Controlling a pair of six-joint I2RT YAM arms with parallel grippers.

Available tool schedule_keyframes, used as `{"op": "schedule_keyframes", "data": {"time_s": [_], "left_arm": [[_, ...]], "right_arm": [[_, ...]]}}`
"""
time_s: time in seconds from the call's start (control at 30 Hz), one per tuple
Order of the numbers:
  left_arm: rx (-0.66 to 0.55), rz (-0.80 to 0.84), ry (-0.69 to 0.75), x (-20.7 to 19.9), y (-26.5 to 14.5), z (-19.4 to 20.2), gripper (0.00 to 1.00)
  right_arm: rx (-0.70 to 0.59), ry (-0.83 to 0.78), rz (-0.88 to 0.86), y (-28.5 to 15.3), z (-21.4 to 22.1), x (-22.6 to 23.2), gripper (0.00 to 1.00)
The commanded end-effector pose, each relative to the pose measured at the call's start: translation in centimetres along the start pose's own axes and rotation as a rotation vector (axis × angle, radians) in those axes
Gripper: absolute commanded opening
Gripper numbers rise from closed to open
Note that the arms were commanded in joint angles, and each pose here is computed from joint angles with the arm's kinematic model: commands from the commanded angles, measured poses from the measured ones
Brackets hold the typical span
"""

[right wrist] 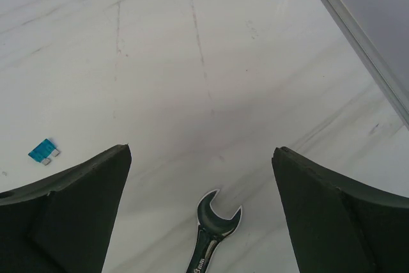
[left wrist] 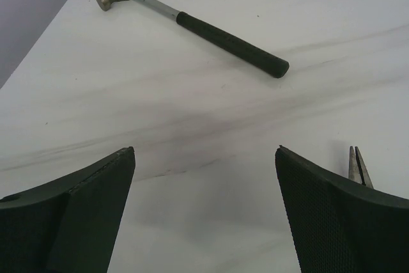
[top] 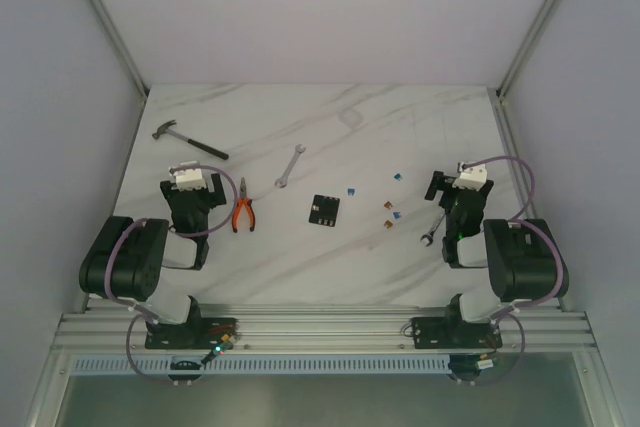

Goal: Snap on the fuse box
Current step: Adjust the fuse box base at the center of the board.

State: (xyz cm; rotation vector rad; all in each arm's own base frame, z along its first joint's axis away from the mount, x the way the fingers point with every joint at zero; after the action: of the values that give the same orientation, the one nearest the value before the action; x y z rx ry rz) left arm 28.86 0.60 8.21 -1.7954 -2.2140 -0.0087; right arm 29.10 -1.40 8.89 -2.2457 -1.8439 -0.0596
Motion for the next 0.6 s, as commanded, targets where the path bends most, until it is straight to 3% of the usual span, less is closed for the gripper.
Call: {"op": "schedule_keyframes", "data": {"time_s": [0.0,0.23,0.43,0.57], "left_arm": [[-0.06,-0.001,-0.007,0.2,0.4,-1.2,1.0],[-0.067,-0.001,-0.007,0.2,0.4,-1.4,1.0],[0.019,-0.019,-0.01,0.6,1.6,-4.6,1.0],[0.021,-0.051,-0.158,1.0,1.0,-7.4,1.0]], "right_arm": [[-0.054,0.02,-0.012,0.4,-1.2,0.3,1.0],[-0.024,-0.008,-0.041,1.0,-2.2,1.0,1.0],[0.179,0.036,-0.069,2.2,-3.9,3.6,1.0],[0.272,0.03,-0.191,1.7,-4.5,7.7,1.0]]}}
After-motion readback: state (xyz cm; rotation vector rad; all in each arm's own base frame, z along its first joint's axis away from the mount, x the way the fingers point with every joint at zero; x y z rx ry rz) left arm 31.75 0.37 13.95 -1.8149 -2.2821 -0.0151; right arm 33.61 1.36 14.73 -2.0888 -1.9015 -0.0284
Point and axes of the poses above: each gripper's point midway between its finger pads, its own y axis out along the fingers, its own x axis along the line the jaws close on, z = x × y, the point moved 8 cm from there along -y, back along the fingers, and after that the axes turned 12 degrees about y, right-handed, at the moved point
